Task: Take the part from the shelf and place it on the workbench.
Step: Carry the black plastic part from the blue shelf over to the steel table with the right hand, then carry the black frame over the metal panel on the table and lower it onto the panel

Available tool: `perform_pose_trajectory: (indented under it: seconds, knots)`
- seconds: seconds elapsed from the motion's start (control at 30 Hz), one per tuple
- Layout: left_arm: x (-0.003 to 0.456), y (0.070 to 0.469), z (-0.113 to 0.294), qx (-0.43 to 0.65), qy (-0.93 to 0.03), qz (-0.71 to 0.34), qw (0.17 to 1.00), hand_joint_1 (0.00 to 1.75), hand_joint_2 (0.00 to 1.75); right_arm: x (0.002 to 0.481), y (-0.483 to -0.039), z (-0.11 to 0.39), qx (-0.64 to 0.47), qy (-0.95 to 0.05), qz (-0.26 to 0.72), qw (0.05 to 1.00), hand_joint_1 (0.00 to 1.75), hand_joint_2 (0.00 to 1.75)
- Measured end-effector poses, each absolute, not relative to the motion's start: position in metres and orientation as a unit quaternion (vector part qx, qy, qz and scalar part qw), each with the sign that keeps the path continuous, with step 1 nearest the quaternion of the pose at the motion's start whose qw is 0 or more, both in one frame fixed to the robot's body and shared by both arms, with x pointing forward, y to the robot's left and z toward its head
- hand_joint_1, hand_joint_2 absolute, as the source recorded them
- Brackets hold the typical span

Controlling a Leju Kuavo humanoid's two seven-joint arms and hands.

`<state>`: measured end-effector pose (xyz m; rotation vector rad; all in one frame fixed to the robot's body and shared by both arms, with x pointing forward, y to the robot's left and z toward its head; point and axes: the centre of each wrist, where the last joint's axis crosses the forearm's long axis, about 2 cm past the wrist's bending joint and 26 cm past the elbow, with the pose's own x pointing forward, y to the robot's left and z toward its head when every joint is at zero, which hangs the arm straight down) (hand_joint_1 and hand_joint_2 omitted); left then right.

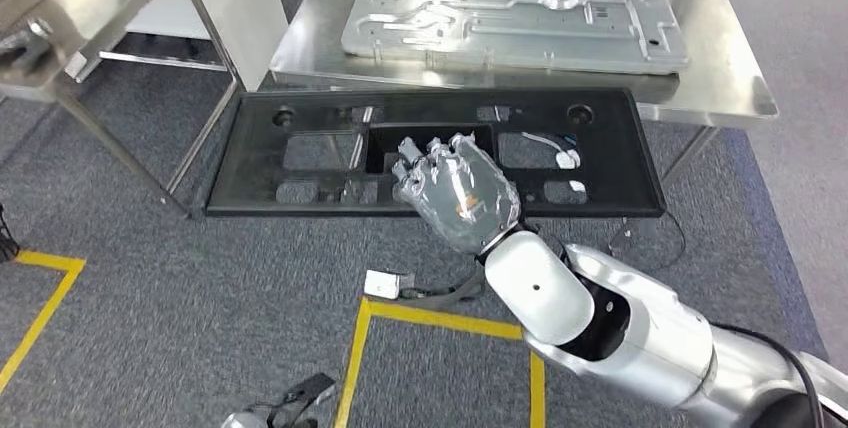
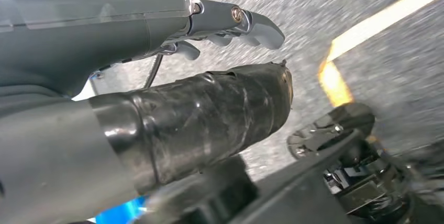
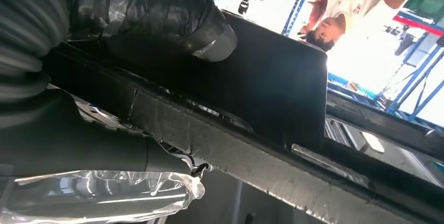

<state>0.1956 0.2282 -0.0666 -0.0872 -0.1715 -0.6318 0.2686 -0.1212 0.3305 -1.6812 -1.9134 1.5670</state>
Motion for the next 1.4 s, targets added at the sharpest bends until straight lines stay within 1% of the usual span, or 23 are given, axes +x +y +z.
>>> perform_pose_trajectory:
  seconds: [0.33, 0.5, 0.97, 1.2, 1.4]
  knots:
    - [0.2, 0.228, -0.065, -0.042, -0.088, -0.307, 0.947, 0.0, 0.0, 0.269, -0.116, 0.338, -0.564, -0.623, 0.537, 0.08, 1.75, 1.75]
    - [0.211, 0.225, -0.059, -0.041, -0.1, -0.306, 0.946, 0.0, 0.0, 0.271, -0.115, 0.347, -0.571, -0.622, 0.53, 0.079, 1.75, 1.75]
    - [0.219, 0.223, -0.055, -0.043, -0.107, -0.303, 0.946, 0.0, 0.0, 0.277, -0.116, 0.359, -0.567, -0.627, 0.526, 0.097, 1.75, 1.75]
    - [0.215, 0.222, -0.057, -0.046, -0.096, -0.301, 0.948, 0.0, 0.0, 0.288, -0.118, 0.36, -0.563, -0.619, 0.536, 0.115, 1.75, 1.75]
    - [0.212, 0.222, -0.058, -0.048, -0.089, -0.301, 0.948, 0.0, 0.0, 0.308, -0.122, 0.363, -0.572, -0.602, 0.54, 0.138, 1.75, 1.75]
